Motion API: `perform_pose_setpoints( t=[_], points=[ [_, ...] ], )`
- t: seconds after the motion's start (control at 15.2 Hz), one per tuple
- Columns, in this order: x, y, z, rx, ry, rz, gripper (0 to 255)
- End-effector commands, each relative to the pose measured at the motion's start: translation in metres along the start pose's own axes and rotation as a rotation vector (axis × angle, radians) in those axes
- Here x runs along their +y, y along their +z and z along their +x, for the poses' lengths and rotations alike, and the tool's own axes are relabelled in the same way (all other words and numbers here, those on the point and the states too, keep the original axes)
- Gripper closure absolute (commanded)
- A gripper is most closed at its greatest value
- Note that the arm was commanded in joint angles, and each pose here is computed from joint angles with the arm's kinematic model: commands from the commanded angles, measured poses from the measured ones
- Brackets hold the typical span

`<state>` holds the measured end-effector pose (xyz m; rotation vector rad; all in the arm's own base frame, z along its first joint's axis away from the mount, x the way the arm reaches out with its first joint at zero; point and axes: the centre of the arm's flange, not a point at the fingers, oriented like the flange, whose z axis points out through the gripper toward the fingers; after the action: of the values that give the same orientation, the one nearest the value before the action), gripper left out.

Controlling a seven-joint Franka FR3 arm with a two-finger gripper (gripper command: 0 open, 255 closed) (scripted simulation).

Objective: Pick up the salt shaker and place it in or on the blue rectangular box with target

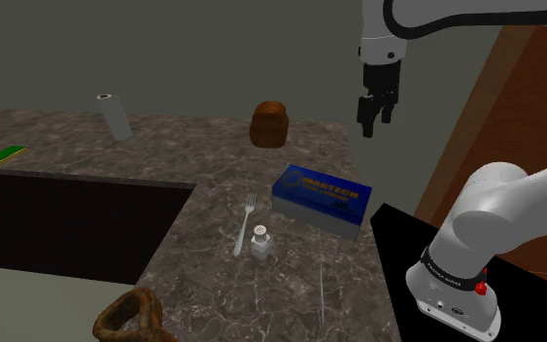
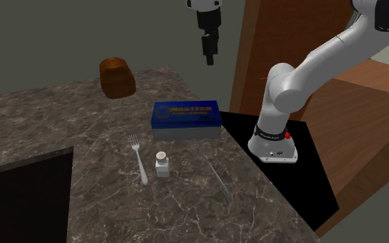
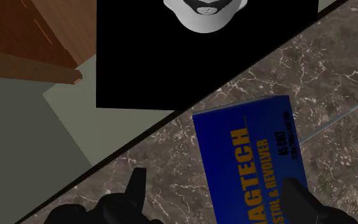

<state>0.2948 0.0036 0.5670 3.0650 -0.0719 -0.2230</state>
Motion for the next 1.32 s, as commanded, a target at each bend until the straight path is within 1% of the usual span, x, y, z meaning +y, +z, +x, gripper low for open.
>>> perform_pose_setpoints(
  t=[0.0,1.25],
  points=[
    [0.0,0.0,0.0,0.0,0.0,0.0,0],
    [-0.221,0.103,0.043,0.166,-0.158,-0.029,0]
  ],
)
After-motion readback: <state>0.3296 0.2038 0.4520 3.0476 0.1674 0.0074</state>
